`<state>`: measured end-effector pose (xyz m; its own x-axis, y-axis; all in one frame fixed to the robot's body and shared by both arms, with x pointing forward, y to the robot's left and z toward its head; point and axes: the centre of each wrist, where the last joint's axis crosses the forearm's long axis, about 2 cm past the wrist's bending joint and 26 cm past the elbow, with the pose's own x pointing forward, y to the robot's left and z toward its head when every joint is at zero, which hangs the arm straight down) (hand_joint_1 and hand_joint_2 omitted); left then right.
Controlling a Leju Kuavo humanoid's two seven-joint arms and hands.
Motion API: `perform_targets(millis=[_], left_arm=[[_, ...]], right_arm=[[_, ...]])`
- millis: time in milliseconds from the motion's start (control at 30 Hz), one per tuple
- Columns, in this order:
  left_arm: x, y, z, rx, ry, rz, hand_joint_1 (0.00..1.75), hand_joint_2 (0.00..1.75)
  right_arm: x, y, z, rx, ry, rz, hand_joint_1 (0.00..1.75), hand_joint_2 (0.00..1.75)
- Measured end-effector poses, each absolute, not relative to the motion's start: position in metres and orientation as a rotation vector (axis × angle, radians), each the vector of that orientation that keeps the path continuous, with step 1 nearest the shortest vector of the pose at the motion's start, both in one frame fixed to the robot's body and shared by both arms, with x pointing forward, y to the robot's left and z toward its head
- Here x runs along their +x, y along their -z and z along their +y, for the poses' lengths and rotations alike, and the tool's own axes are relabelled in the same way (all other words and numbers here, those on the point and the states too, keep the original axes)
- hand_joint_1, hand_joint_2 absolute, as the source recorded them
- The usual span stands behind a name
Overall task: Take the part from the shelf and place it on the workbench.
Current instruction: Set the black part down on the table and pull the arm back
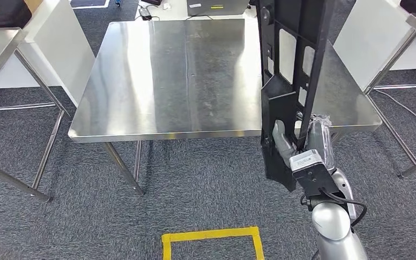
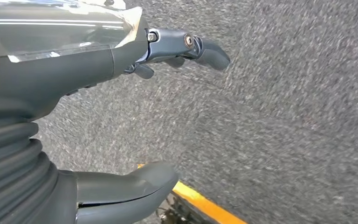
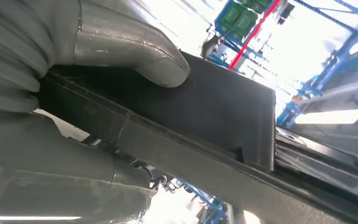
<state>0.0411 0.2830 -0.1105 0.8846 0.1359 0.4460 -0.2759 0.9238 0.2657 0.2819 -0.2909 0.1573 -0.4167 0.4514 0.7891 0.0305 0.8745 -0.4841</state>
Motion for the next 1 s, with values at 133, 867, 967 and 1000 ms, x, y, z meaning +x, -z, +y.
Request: perform_targets(millis=[133, 867, 967, 1000], left_arm=[[0.039, 0.111, 0.281, 0.326, -0.197, -0.441, 0.0, 1.75], [0.038, 0.111, 0.274, 0.235, -0.172, -0.494, 0.0, 1.75], [0.037, 0.111, 0.274, 0.234, -0.165, -0.486, 0.0, 1.75], [0.037, 0.111, 0.274, 0.233, -0.161, -0.484, 0.0, 1.75]], right_arm=[[0.278, -0.158, -0.287, -0.347, -0.462, -1.971, 1.54, 1.75], [0.278, -0.178, -0.334, -0.866, -0.564, -1.874, 1.54, 1.75], [0.282, -0.179, -0.365, -1.083, -0.653, -1.707, 1.54, 1.75], [0.284, -0.179, -0.38, -1.145, -0.669, -1.648, 1.54, 1.75]])
